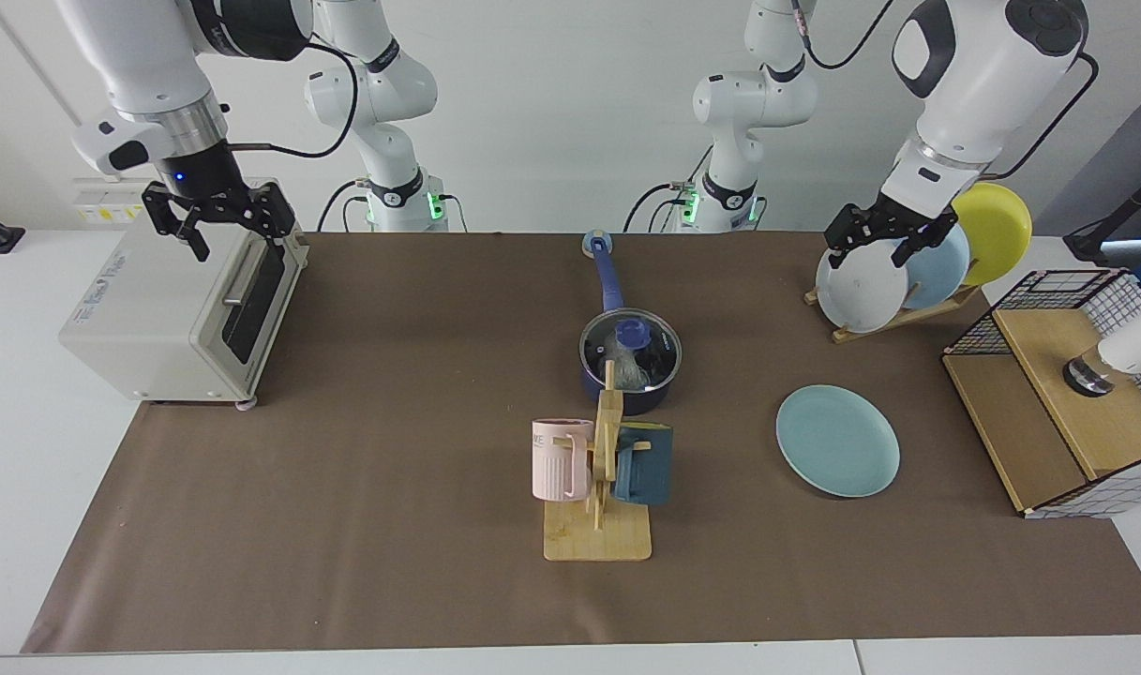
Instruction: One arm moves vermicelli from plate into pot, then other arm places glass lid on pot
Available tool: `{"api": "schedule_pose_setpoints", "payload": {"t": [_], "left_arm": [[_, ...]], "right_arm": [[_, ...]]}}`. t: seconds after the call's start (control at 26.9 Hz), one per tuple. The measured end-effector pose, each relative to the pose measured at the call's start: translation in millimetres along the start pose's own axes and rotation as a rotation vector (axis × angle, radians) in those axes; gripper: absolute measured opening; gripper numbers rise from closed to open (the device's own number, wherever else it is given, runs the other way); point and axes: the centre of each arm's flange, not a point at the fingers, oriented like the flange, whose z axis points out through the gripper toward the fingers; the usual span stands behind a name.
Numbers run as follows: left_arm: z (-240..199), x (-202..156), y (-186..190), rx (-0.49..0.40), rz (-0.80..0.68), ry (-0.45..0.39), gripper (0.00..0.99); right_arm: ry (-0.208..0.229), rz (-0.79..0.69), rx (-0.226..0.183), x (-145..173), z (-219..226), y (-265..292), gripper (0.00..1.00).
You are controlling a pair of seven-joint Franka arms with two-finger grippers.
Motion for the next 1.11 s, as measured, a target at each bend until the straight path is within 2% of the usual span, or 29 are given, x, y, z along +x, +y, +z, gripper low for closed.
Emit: {"api": "schedule_pose_setpoints", "payload": {"t": [0.22, 0.56, 1.11], "left_arm": [[0.0, 0.0, 0.0, 0.000, 0.000, 0.000, 0.991], [0.0, 0.0, 0.0, 0.000, 0.000, 0.000, 0.991], [0.0, 0.0, 0.0, 0.000, 0.000, 0.000, 0.991]], "right_arm": [[0.007, 0.005, -0.004, -1.2, -19.3, -2.6, 1.00], [0.010, 0.091, -0.003, -0.3, -22.0, -15.3, 1.00], [0.005, 0.017, 0.000, -0.3, -19.9, -0.9, 1.00]]}}
